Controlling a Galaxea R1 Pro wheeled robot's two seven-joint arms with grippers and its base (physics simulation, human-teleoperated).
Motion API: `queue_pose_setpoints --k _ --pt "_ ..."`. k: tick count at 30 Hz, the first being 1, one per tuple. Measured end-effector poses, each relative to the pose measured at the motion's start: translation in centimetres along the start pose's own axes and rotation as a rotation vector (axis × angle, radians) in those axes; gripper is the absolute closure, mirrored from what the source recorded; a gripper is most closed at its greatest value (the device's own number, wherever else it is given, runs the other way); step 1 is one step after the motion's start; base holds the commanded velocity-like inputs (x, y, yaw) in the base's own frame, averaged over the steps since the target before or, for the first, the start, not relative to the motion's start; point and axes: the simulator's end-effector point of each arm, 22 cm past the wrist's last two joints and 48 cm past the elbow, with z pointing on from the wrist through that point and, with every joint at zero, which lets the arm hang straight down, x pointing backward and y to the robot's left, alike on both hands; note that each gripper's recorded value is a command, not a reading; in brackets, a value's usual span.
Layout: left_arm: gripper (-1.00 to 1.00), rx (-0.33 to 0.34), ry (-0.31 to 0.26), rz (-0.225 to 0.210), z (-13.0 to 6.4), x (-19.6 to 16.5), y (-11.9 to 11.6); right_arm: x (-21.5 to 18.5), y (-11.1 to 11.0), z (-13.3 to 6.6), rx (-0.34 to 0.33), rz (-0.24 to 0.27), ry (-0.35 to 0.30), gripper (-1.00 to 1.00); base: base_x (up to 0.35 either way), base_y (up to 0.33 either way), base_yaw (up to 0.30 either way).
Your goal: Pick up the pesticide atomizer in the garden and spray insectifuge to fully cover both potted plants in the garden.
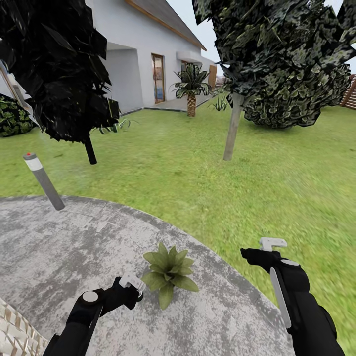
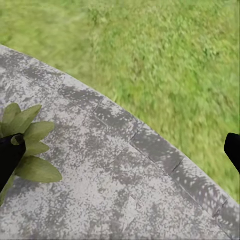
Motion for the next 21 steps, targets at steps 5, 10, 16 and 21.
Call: queue_pose_setpoints --k 5,10,16,21 --pt "1.00 0.000 0.000 0.000 -0.6 -0.6 0.0 -0.7 0.0 -0.5 0.000 0.000 0.000 -1.00 0.000 0.000 0.000" --pt "1.00 0.000 0.000 0.000 -1.2 -1.2 -0.1 -1.3 0.1 -1.1 -0.001 0.001 0.000 -1.00 0.000 0.000 0.000" --pt "1.00 0.000 0.001 0.000 -1.9 -1.9 -0.1 -2.0 0.0 -1.7 -0.001 0.000 0.001 -1.00 0.000 0.000 0.000" --pt "1.00 0.000 0.001 0.000 -2.5 -2.4 -0.2 -2.6 0.0 -2.3 0.000 0.000 0.001 -1.00 0.000 0.000 0.000"
